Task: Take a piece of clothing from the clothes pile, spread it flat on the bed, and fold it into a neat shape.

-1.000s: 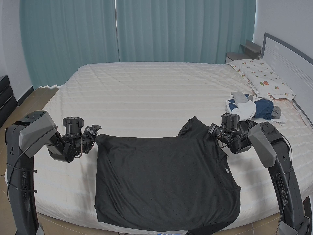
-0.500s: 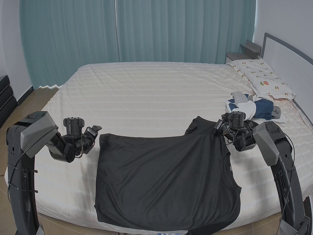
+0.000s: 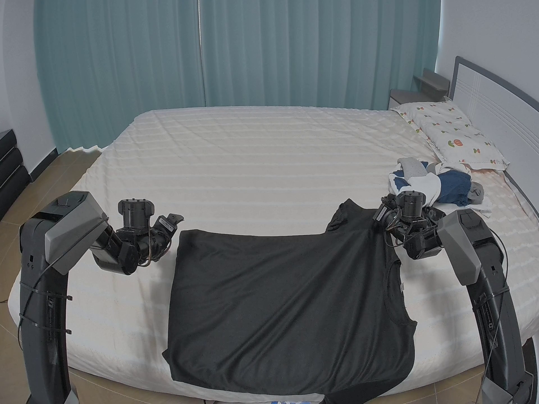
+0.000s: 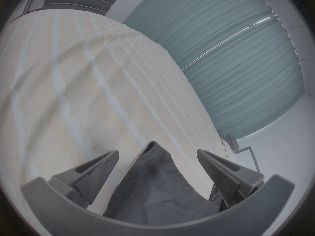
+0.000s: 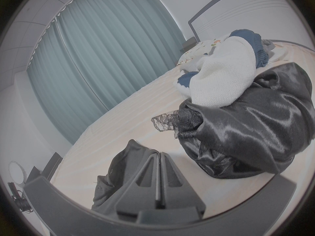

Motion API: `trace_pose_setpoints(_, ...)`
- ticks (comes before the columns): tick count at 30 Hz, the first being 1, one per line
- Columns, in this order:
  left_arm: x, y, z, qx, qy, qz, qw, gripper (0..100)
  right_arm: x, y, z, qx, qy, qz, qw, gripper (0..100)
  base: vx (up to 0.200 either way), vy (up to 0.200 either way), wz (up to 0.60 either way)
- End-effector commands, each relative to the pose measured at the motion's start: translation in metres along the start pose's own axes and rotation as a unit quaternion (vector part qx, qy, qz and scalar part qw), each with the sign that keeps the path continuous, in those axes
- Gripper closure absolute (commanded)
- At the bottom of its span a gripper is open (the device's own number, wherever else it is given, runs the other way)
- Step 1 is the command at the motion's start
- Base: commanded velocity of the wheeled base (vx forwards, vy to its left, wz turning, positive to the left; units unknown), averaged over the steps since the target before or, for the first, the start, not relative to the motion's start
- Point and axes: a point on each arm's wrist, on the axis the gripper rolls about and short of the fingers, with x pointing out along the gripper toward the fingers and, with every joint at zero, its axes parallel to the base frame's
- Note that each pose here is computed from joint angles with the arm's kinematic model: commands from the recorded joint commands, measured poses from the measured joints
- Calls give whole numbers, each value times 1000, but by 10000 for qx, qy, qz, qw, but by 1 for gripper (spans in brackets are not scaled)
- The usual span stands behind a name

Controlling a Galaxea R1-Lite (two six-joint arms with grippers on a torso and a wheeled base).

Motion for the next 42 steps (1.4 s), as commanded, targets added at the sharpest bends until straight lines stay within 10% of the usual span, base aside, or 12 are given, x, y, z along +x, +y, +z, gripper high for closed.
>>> trace_pose_setpoints(1, 8, 0, -4, 19, 58, 53, 10000, 0, 0, -1, -10, -15, 116, -35, 9999, 100, 0, 0, 0)
trace_pose_setpoints(3, 9, -1, -3, 69, 92, 103, 9999, 0, -2, -2, -13, -52, 187, -79, 9998, 100, 0, 0, 0)
trace_pose_setpoints(4, 9, -1, -3, 121, 110, 128, 9998, 0, -2, -3, -15, -68, 206, -91, 9997, 0, 0, 0, 0)
trace_pose_setpoints(10, 13, -8, 2, 942, 90, 94, 9955, 0, -3, -1, -16, -53, 213, -80, 9997, 0, 0, 0, 0)
trace_pose_setpoints(24, 48, -16, -28, 1126, 367, -3, 9930, 0, -11, -3, -22, -38, 307, -104, 9995, 0, 0, 0, 0)
trace_pose_setpoints(25, 50, -14, -29, 1141, 369, 24, 9928, 100, -11, -3, -22, -38, 300, -100, 9995, 0, 0, 0, 0)
trace_pose_setpoints(39, 58, -10, -17, 1065, -221, 201, 9939, 100, -11, -2, -22, -38, 301, -56, 9995, 0, 0, 0, 0)
trace_pose_setpoints(40, 58, -9, -13, 1012, -330, 217, 9941, 100, -11, -2, -22, -38, 313, -36, 9995, 100, 0, 0, 0)
trace_pose_setpoints(42, 58, -9, -13, 1004, -335, 211, 9942, 100, -11, -2, -22, -38, 320, -40, 9995, 100, 0, 0, 0)
